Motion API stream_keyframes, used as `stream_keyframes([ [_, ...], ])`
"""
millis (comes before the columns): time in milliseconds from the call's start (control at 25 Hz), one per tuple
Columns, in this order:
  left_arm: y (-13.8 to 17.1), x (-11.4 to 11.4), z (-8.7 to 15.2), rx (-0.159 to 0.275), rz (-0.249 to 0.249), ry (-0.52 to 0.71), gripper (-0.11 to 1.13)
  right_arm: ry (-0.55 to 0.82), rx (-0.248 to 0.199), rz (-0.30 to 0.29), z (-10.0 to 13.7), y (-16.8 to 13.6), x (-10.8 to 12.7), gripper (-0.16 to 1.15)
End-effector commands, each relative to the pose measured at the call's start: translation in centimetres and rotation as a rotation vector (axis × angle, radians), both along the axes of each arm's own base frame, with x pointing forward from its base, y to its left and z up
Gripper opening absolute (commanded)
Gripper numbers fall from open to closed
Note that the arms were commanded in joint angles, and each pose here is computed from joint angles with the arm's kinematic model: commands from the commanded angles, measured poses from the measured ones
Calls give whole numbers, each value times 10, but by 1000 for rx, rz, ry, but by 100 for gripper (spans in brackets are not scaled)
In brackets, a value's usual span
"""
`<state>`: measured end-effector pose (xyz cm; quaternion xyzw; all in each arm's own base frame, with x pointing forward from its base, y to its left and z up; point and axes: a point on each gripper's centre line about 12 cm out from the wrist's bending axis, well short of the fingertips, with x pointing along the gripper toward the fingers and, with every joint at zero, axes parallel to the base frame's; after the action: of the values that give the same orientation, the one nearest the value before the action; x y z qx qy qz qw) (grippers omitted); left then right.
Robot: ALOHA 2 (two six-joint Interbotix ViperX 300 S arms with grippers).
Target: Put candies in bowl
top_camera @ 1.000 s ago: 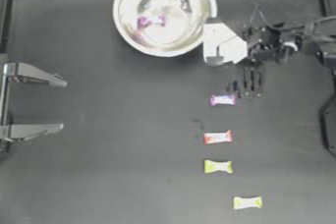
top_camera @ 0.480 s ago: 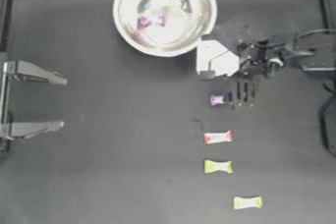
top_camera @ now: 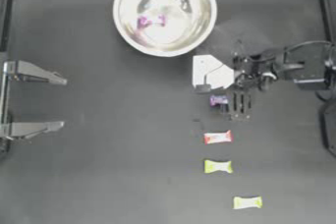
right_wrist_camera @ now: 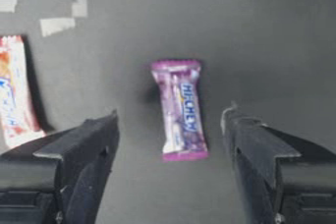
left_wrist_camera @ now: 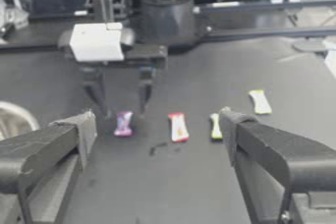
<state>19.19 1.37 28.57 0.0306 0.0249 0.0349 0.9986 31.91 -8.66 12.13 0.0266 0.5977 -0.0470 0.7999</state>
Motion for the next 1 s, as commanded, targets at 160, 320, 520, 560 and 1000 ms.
stream_keyframes([
  [160, 1, 4, 5, -6, 2, -3, 103, -6, -20, -2, -2, -3, 4, 93],
  [320, 1, 4, 4, -7, 2, -2, 103, 16, -35, -8, -7, -4, 3, 91],
  [520, 1, 4, 4, -10, 3, -2, 103, 17, -47, 1, -7, -2, 4, 86],
  [560, 1, 4, 4, -10, 3, -2, 103, 20, -47, 2, -8, -3, 3, 83],
  [1000, 0, 4, 4, -14, 2, -1, 103, 31, -34, -7, -14, -2, 4, 39],
])
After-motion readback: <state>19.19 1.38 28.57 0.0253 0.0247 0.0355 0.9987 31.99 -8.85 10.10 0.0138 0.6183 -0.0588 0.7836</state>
